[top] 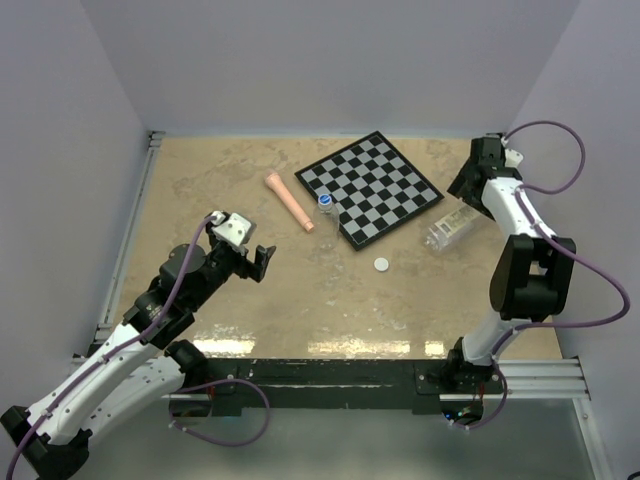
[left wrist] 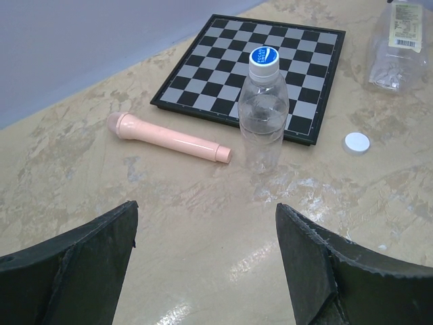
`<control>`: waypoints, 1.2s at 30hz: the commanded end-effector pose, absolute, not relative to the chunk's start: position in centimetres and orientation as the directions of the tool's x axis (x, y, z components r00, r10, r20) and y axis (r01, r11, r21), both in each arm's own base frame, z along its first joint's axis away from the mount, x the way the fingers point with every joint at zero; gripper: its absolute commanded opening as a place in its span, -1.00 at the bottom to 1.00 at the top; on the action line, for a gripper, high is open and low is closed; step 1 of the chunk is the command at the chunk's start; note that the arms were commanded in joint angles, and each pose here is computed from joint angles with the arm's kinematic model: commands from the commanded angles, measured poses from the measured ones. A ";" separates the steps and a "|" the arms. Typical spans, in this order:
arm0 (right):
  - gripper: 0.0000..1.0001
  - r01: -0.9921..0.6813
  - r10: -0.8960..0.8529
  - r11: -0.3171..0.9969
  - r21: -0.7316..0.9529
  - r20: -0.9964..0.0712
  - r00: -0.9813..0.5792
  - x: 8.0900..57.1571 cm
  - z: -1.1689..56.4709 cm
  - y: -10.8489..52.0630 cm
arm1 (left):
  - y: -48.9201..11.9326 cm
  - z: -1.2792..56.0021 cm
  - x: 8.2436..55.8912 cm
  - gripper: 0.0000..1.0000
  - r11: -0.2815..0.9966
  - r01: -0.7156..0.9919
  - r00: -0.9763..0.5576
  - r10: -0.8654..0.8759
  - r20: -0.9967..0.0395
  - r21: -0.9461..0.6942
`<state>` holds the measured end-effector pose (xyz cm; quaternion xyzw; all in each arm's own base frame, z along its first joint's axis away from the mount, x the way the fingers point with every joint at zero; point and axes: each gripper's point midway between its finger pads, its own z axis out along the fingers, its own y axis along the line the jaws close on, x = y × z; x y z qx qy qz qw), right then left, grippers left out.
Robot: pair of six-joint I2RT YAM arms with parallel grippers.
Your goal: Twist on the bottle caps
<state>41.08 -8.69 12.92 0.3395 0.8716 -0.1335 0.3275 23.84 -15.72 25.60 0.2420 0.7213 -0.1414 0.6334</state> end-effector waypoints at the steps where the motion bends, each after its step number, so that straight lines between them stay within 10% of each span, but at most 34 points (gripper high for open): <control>1: 0.97 0.698 0.564 0.713 0.057 -0.639 -0.524 41.8 11.2 -8.5 | -15.9 26.6 24.0 0.73 0.839 0.533 -0.041 0.153 -0.987 0.108; 18: 0.77 0.683 0.588 0.729 0.032 -0.540 -0.602 40.3 6.6 -7.3 | -16.0 26.5 24.0 0.73 0.837 0.536 -0.043 0.157 -0.987 0.110; 29: -0.19 0.632 0.522 0.772 0.061 -0.629 -0.576 38.5 11.7 -7.3 | -16.2 26.3 24.0 0.73 0.831 0.545 -0.047 0.160 -0.986 0.109; 36: -0.32 0.406 0.348 0.906 0.122 -0.762 -0.547 37.1 19.1 -4.4 | -17.0 26.7 23.6 0.72 0.801 0.592 -0.044 0.140 -0.989 0.087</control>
